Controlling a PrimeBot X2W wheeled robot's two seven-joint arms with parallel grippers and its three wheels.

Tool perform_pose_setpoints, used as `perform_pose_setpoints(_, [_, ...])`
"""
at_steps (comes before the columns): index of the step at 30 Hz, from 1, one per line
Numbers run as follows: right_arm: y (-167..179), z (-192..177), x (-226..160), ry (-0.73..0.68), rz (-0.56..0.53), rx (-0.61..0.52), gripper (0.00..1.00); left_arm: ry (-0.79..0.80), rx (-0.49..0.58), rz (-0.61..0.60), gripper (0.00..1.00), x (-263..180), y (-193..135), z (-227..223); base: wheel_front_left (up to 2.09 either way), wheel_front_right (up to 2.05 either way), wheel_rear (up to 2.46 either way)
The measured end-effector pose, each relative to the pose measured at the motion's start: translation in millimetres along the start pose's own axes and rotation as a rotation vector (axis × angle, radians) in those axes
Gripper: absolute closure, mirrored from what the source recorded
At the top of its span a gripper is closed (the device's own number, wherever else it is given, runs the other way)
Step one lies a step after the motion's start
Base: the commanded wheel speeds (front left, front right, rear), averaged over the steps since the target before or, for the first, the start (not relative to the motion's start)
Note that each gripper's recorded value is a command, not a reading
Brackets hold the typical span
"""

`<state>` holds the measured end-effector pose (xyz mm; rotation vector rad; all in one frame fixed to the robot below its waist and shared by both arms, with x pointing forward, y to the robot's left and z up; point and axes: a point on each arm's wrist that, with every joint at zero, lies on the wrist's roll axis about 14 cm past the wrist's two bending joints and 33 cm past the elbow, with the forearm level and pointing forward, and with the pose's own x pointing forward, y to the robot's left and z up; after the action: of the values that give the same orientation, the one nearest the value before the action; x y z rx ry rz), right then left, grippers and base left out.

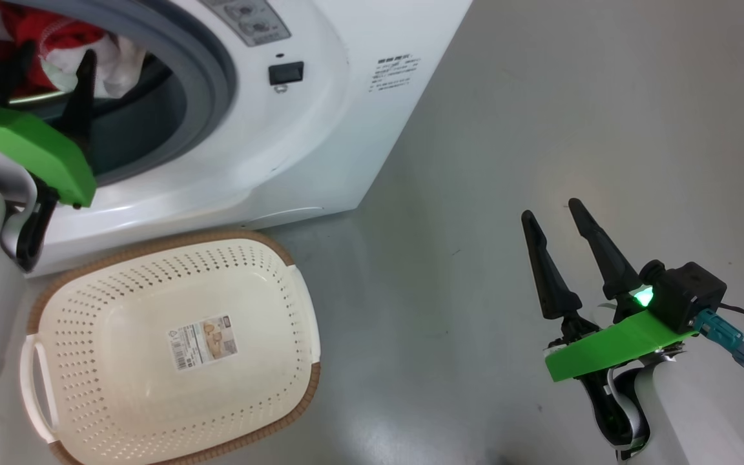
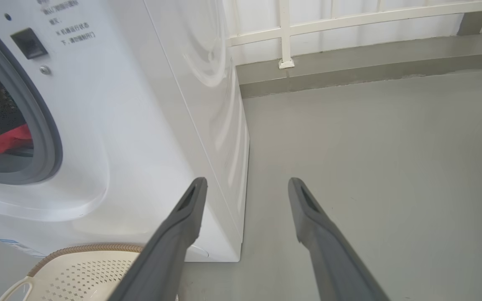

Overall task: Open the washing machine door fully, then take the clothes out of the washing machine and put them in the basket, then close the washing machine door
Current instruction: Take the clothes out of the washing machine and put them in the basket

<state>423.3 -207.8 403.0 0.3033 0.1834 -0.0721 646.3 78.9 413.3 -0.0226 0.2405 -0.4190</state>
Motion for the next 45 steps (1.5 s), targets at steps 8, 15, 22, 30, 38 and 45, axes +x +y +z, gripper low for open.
perform_pose_setpoints(8, [-4,0,-2,0.002,-0.012,0.0,0.0,0.024,0.011,-0.034,0.66,6,-11,-8,0.0,0.0,0.0])
perform_pose_setpoints(15, [-4,2,-2,-0.004,-0.012,0.002,0.0,0.037,0.013,-0.042,1.0,4,-13,-10,0.0,0.0,0.0])
perform_pose_setpoints(22, [0,6,-1,-0.016,-0.001,0.007,0.0,-0.009,-0.041,-0.013,1.0,0,-5,9,0.0,0.0,0.0])
perform_pose_setpoints(30, [9,14,1,-0.04,0.026,0.002,0.0,-0.09,-0.113,0.044,1.0,-20,11,30,0.0,0.0,0.0])
perform_pose_setpoints(38, [18,24,1,-0.067,0.05,-0.008,0.0,-0.167,-0.157,0.078,1.0,-49,13,45,0.0,0.0,0.0])
perform_pose_setpoints(45, [22,25,-5,-0.07,0.061,-0.014,0.0,-0.241,-0.174,0.113,1.0,-81,14,56,0.0,0.0,0.0])
